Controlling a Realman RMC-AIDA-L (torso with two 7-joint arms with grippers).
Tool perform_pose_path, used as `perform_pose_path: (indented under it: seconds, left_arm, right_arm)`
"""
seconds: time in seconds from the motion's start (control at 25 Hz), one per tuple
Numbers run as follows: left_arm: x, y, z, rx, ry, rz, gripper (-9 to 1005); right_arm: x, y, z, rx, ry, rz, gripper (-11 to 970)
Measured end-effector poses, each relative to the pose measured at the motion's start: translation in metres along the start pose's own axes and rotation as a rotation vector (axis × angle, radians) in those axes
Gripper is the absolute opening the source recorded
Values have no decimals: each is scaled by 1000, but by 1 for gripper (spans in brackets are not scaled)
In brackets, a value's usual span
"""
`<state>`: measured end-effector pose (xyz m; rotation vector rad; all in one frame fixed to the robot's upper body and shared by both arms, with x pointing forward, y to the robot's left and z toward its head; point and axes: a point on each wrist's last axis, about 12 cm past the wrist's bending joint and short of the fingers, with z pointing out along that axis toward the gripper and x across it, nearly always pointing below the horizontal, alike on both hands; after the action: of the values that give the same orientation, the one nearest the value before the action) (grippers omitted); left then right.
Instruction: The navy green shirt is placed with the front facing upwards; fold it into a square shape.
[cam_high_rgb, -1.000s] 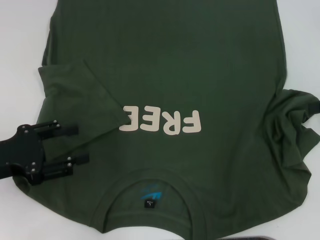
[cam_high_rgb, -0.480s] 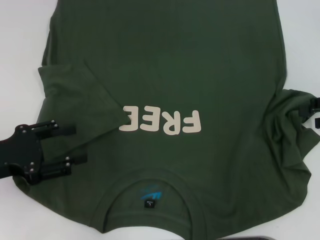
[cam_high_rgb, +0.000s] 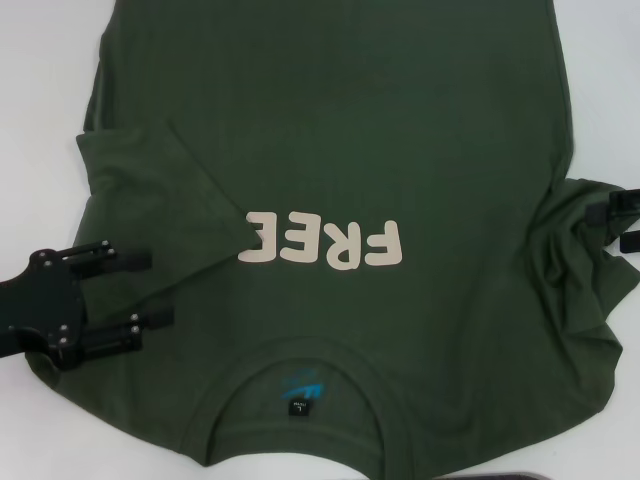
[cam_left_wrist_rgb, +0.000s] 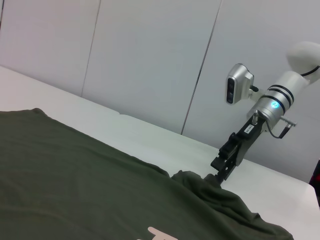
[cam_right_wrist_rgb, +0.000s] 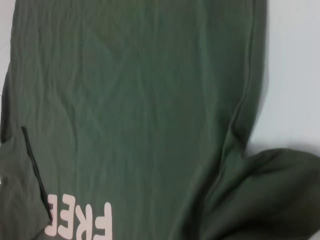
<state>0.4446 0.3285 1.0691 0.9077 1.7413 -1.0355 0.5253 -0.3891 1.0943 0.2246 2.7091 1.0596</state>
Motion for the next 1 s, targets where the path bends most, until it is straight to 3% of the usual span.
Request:
perform_pose_path:
  seconds: [0.56, 1.0]
  left_arm:
    - [0, 1, 0, -7, 3, 3, 706]
    - [0, 1, 1, -7, 1, 3, 705]
  right_arm:
    - [-4, 1, 4, 6, -13, 31, 896]
    - [-4, 2, 6, 3, -5, 23, 704]
